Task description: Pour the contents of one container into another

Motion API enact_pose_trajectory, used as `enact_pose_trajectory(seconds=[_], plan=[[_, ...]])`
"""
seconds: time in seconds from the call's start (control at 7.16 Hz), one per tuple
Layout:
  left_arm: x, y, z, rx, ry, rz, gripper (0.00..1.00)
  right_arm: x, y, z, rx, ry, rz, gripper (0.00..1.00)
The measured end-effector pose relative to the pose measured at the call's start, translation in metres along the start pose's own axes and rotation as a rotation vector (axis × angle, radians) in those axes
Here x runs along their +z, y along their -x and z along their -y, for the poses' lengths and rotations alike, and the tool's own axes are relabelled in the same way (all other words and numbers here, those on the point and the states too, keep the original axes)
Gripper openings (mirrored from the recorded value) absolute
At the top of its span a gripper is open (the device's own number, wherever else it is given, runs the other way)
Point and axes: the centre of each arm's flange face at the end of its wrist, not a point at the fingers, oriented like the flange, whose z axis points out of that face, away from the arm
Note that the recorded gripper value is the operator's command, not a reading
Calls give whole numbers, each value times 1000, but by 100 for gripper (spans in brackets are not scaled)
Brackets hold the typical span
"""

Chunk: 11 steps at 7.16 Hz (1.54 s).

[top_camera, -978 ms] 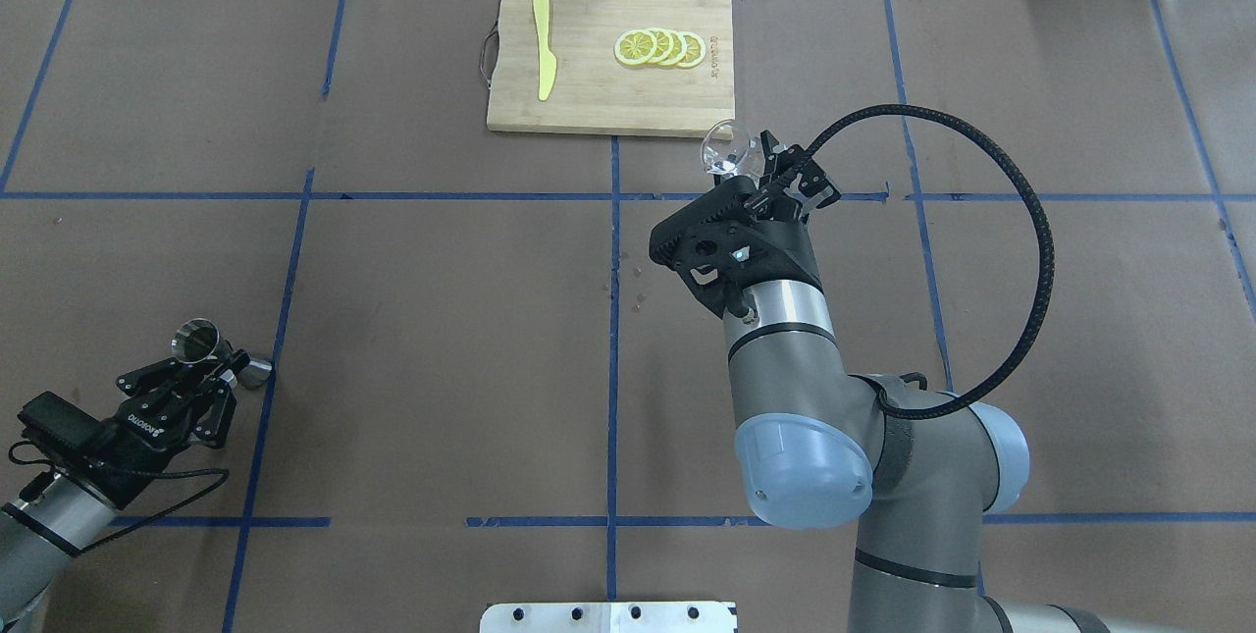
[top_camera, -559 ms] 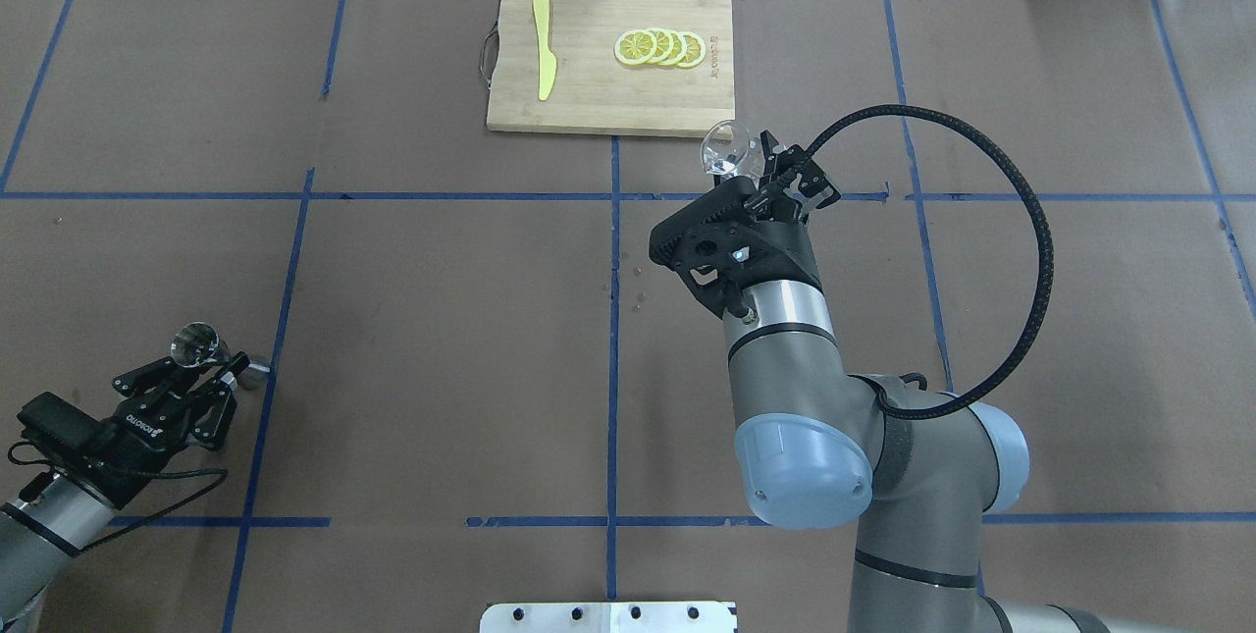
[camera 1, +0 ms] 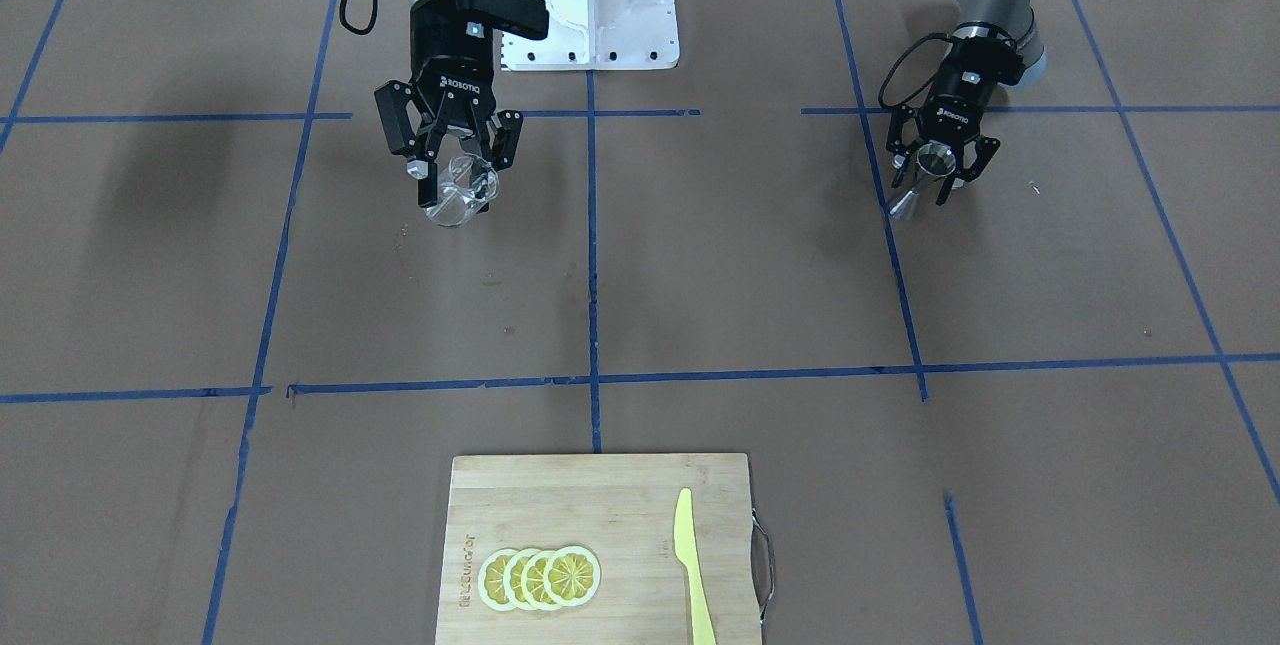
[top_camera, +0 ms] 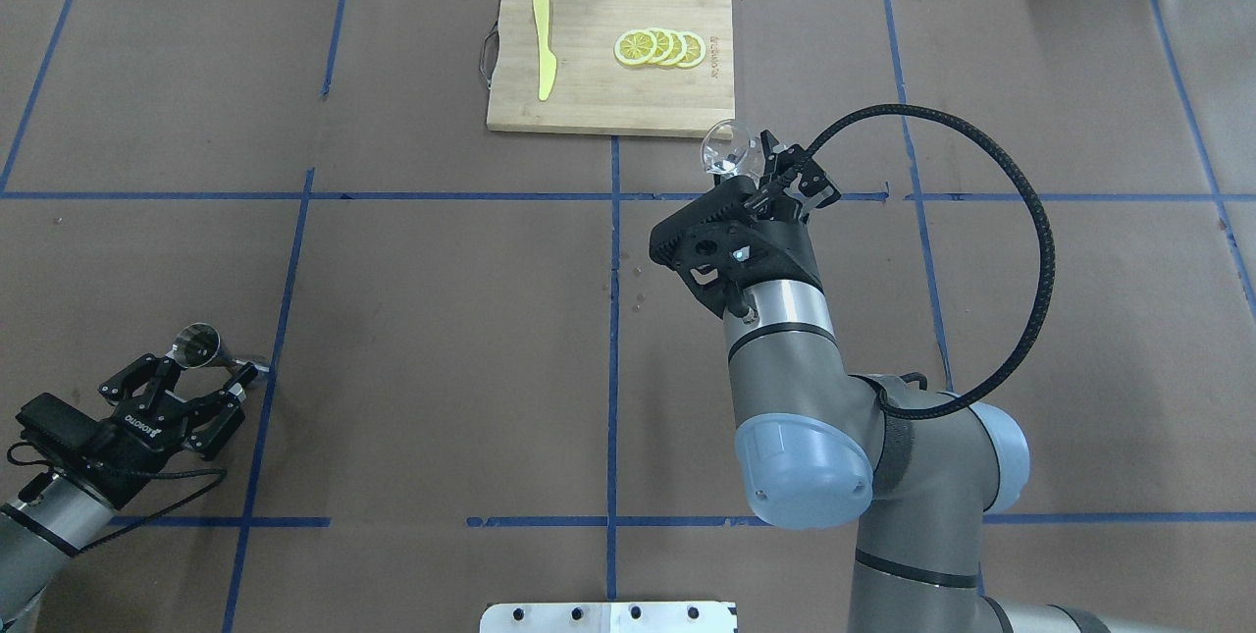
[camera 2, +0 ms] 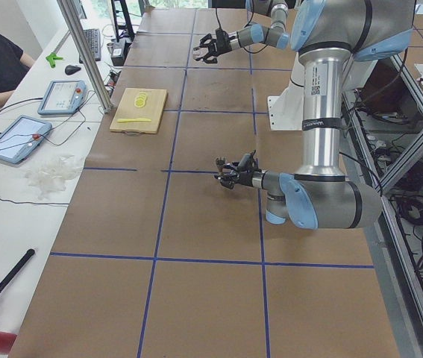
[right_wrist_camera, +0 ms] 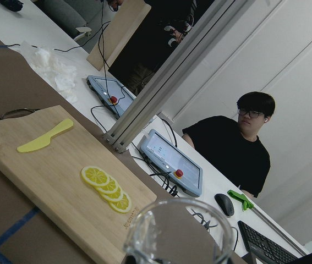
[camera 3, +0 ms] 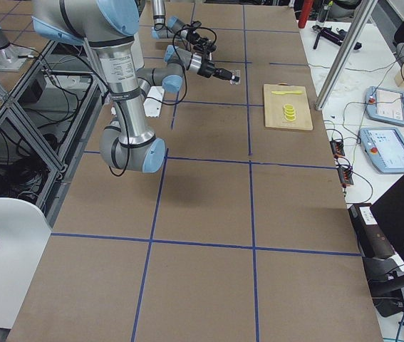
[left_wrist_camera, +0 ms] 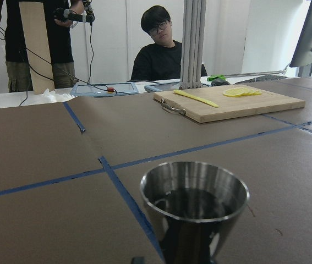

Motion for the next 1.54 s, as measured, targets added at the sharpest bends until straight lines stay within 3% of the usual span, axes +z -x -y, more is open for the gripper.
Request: enact_pose_trajectory(seconds=[0.7,1.54], plan=[[-2,-1,10,-24,-24,2,100,0,0,0,1,0,0,0],[-25,6,54,-100,-74,-28,100,-1,-1,2,3,-5,-4,0]])
